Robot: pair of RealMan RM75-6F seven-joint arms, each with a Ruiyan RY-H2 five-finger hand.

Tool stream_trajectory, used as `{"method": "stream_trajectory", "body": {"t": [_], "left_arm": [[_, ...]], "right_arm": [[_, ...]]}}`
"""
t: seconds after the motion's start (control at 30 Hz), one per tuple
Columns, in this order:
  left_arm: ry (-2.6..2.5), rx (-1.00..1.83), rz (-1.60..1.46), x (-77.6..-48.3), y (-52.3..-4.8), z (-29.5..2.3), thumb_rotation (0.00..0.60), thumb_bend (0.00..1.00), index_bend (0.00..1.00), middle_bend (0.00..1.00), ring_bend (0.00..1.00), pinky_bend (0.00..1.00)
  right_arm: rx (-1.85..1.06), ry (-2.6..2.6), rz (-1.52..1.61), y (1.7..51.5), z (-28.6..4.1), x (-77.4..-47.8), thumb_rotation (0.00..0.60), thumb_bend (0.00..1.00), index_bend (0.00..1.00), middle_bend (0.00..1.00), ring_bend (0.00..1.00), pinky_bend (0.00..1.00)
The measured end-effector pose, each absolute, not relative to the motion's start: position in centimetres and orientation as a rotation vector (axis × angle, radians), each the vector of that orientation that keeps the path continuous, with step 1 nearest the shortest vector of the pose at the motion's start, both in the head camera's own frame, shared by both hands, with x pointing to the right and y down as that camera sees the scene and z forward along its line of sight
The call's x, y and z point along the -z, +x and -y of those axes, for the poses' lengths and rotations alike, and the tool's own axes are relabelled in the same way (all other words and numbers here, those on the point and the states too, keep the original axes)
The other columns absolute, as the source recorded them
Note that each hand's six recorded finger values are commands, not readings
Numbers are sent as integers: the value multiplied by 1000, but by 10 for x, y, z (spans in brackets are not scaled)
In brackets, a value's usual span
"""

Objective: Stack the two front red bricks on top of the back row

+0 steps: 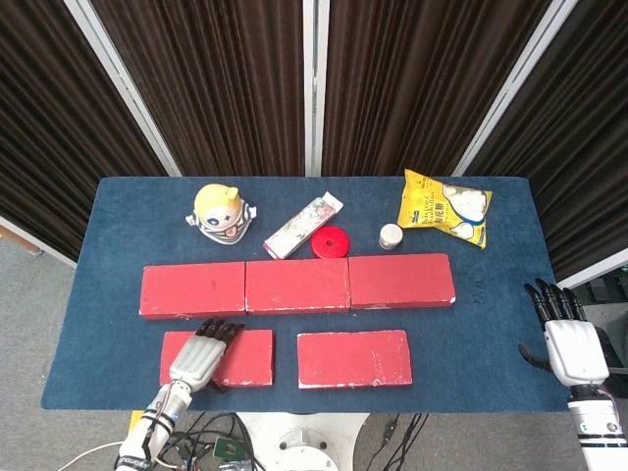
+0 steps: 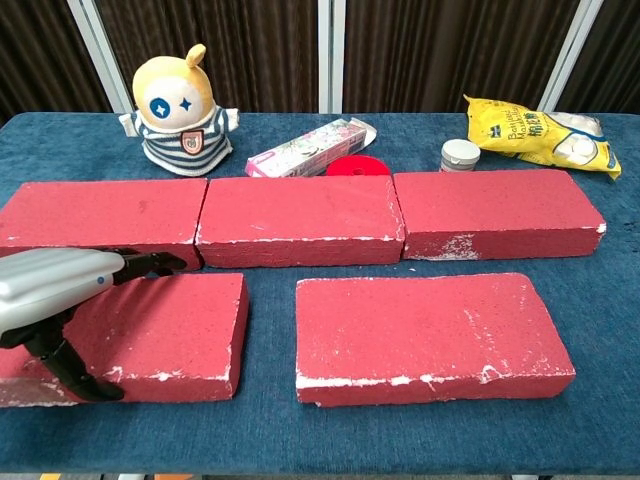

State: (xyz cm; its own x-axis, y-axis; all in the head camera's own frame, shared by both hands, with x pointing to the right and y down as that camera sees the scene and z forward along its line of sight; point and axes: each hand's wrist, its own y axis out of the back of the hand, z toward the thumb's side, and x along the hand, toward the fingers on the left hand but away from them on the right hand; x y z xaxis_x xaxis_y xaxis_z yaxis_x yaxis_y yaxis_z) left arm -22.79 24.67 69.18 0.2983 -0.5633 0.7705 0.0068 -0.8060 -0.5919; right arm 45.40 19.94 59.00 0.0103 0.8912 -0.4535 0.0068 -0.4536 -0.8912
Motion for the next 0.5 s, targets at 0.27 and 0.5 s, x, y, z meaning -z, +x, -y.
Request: {"method": "stream_trajectory", "body": {"t": [0.27, 0.5], "left_arm": [[-2074, 1553, -484, -694, -230, -247, 600, 0, 31, 205, 0, 0], [-2069, 1554, -487, -692, -230, -246, 600, 0, 32, 259, 0, 0]], "right_arm": [[-1541, -1556, 959, 456, -200, -591, 600, 149, 0, 0, 0, 0], [-1542, -1553, 964, 456, -199, -591, 600, 152, 0, 0, 0, 0]]}}
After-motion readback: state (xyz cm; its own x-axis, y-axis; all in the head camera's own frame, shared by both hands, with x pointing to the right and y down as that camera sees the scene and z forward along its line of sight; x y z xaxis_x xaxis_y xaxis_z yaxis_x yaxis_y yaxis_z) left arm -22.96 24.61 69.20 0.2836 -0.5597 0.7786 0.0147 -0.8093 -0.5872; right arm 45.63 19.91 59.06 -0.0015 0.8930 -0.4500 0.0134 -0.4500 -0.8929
